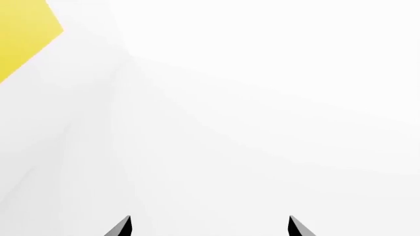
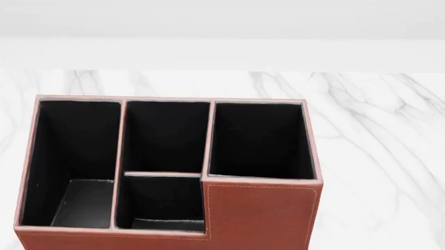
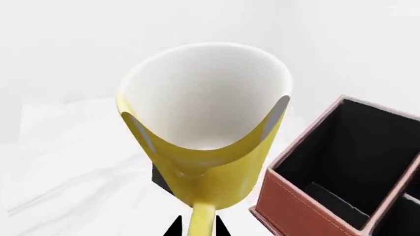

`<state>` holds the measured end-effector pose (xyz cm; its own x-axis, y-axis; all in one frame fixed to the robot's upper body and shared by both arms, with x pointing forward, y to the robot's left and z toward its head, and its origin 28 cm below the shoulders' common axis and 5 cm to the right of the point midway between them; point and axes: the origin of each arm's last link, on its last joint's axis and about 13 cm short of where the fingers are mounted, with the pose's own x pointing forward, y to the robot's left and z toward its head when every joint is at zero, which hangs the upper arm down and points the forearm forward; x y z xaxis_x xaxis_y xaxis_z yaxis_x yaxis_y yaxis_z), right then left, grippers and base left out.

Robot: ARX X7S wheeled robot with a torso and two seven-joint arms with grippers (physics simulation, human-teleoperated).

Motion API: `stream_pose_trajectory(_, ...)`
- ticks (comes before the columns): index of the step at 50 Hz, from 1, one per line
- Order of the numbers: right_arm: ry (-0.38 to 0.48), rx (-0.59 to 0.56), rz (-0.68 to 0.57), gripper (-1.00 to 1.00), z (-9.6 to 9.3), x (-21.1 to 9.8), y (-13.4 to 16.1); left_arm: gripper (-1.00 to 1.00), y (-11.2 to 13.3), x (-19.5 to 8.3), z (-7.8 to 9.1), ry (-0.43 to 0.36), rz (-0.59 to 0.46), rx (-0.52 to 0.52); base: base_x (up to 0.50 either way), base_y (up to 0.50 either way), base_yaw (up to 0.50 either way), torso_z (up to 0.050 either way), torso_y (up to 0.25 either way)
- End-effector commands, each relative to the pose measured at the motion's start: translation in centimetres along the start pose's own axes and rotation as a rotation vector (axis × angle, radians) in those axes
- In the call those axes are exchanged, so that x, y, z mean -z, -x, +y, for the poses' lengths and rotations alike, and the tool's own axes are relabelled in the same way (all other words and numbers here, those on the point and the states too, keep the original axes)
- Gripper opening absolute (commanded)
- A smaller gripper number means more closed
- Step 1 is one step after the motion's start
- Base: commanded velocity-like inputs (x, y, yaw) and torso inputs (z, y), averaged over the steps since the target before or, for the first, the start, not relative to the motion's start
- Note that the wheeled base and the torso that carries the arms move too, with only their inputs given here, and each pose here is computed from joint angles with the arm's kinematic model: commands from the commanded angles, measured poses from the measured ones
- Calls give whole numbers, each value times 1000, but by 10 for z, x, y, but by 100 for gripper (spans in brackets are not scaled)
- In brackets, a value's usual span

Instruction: Pick up the yellow and white mug and place it to the right of the caddy.

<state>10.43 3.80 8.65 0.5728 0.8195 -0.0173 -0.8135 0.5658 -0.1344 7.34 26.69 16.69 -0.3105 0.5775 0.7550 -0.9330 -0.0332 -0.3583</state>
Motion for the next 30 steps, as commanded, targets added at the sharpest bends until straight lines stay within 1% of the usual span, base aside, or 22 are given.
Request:
stream_pose_trajectory(1, 49, 9, -117, -100, 1, -27, 16, 100, 0, 0, -1, 1, 1, 3, 0, 0, 0, 0, 0)
stream_pose_trajectory(3, 54, 18, -131, -100, 1, -30, 18, 100, 2, -1, -3, 2, 1, 9, 0, 0, 0, 0, 0)
stream_pose_trajectory(8, 64, 42, -156, -100, -4, -37, 22, 100, 2, -1, -4, 2, 0, 13, 0, 0, 0, 0, 0)
stream_pose_trajectory(14, 80, 67, -178, -100, -8, -43, 26, 100, 0, 0, -1, 2, 2, 9, 0, 0, 0, 0, 0)
stream_pose_trajectory(30, 123, 251, -262, -100, -35, -68, 39, 100, 0, 0, -2, 4, 2, 12, 0, 0, 0, 0, 0)
